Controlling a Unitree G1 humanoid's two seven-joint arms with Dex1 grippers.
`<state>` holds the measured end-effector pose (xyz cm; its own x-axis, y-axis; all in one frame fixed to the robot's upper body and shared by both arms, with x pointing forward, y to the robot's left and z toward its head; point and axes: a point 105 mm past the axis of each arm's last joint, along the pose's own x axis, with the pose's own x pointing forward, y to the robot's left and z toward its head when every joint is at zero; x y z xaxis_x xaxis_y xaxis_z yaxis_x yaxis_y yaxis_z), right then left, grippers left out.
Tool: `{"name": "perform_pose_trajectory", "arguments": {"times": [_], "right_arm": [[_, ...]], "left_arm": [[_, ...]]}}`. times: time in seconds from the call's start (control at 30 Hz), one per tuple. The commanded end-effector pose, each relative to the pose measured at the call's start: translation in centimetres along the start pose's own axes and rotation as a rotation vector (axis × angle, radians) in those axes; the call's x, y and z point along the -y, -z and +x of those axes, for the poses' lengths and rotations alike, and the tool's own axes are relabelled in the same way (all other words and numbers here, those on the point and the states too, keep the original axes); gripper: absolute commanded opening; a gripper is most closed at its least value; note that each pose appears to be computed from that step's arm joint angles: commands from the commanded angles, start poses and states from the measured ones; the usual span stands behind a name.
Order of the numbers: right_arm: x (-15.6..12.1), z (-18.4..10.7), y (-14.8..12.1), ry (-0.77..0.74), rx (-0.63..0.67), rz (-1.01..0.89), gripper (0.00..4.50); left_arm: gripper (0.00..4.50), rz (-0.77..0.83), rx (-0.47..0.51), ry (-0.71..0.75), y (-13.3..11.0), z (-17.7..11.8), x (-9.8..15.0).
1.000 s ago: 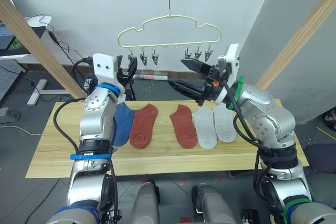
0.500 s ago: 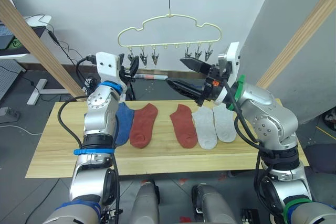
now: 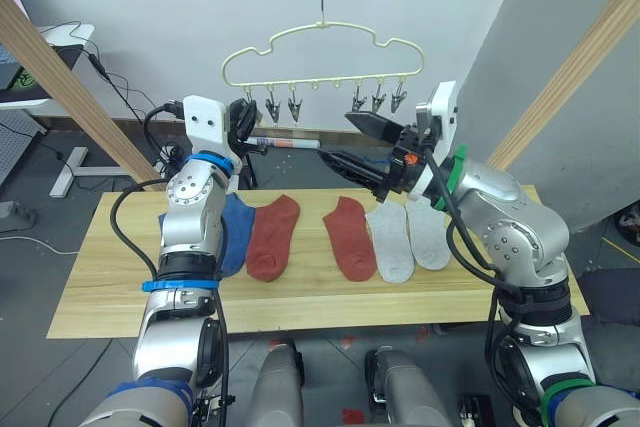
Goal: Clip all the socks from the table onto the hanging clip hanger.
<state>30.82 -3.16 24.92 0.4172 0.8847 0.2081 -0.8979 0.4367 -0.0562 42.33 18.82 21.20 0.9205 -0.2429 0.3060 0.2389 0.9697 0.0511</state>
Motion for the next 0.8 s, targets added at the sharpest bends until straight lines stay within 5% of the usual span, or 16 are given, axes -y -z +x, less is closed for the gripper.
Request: {"name": "perform_pose_trajectory", "arguments": {"times": [0.03,0.2,0.43,0.8], "right_arm": [[-0.1,-0.5,-0.8,0.013,0.029,-0.019,4.41],[2.1,-2.3,2.9,0.162,-0.171,-0.085,4.41],[8.1,-10.6,11.5,0.583,-0.616,-0.162,4.41],[12.6,-14.1,17.3,0.959,-0.694,0.013,4.41]], "left_arm": [[0.06,0.031,0.07,0.028,-2.2,0.5,0.6],[0.02,0.055,0.059,0.033,-2.3,0.3,0.5],[0.02,0.088,0.01,0.035,-1.9,-0.6,0.0],[0.02,0.061,-0.028,0.031,-0.7,-2.1,0.1]]}}
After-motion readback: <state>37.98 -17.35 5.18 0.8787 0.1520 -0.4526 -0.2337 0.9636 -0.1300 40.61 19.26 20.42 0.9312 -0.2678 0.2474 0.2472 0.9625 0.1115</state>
